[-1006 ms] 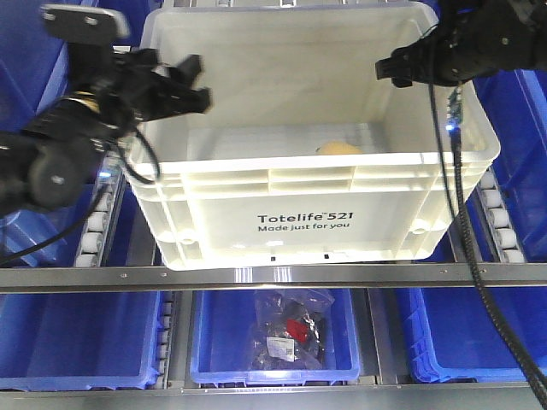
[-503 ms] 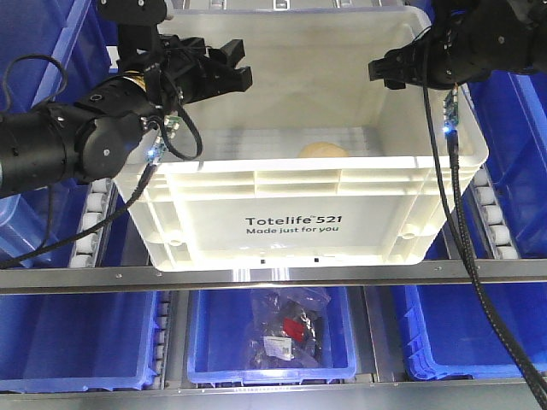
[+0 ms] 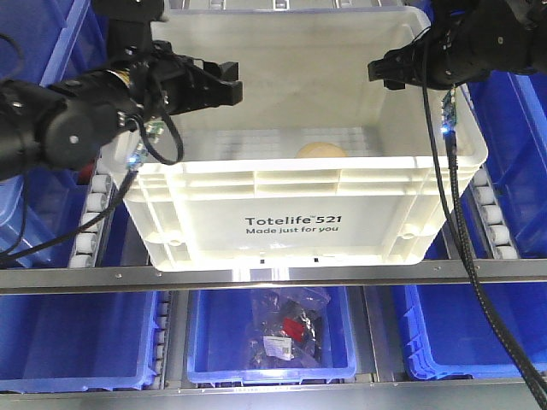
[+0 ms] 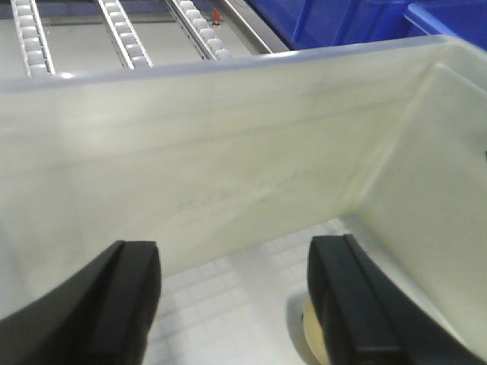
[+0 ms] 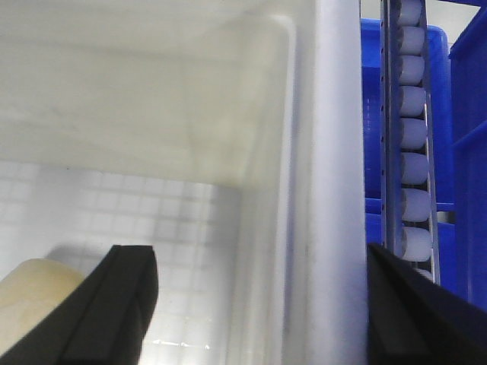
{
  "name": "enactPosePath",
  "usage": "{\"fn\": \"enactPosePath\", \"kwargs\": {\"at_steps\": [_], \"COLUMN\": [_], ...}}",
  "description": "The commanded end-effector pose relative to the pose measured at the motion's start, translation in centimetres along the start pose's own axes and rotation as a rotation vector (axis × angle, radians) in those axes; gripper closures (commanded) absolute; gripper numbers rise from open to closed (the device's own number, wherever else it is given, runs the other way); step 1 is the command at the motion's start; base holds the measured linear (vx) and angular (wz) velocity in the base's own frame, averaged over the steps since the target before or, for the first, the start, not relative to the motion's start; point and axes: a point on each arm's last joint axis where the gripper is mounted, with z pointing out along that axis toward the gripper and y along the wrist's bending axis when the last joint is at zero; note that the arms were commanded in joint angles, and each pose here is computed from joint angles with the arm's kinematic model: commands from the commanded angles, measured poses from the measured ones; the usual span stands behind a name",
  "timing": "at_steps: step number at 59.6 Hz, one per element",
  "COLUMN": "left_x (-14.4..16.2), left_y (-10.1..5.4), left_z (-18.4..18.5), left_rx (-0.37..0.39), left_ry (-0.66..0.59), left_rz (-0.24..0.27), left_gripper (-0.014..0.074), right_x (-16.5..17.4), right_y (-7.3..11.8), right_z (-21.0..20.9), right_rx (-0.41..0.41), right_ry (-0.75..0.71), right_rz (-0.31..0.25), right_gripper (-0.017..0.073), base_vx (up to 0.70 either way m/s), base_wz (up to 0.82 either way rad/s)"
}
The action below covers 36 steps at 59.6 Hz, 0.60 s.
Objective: Place moving items into box and shelve
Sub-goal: 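Open the left gripper and lift it off the tote rim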
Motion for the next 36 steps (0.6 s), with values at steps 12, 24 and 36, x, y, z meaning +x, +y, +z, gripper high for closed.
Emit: {"fn": "enactPosePath", "kwargs": {"at_steps": [12, 24, 36], "left_x": [-6.4, -5.3, 0.3], "left_y": [-1.5, -1.3, 0.0], "left_z": [-7.3, -11.6, -16.8], "left_rx": [0.058, 0.042, 0.071], "left_ry": [-0.248, -0.148, -0.322], "left_rz": [0.001, 0.002, 0.001], "left_gripper": [0.0016, 0.0016, 0.0016], "right_x": [-2.1, -2.1, -2.1], "right_y": [1.7, 1.7, 1.7], "right_z": [-2.1, -2.1, -2.1], "right_rx": [-0.093, -0.093, -0.093], "right_ry": [-0.162, -0.162, -0.162], "right_rz": [0.032, 0.032, 0.032], "right_gripper": [0.0062, 0.0062, 0.0062], "base_vx": [0.00, 0.00, 0.00], "base_wz": [0.00, 0.00, 0.00]}}
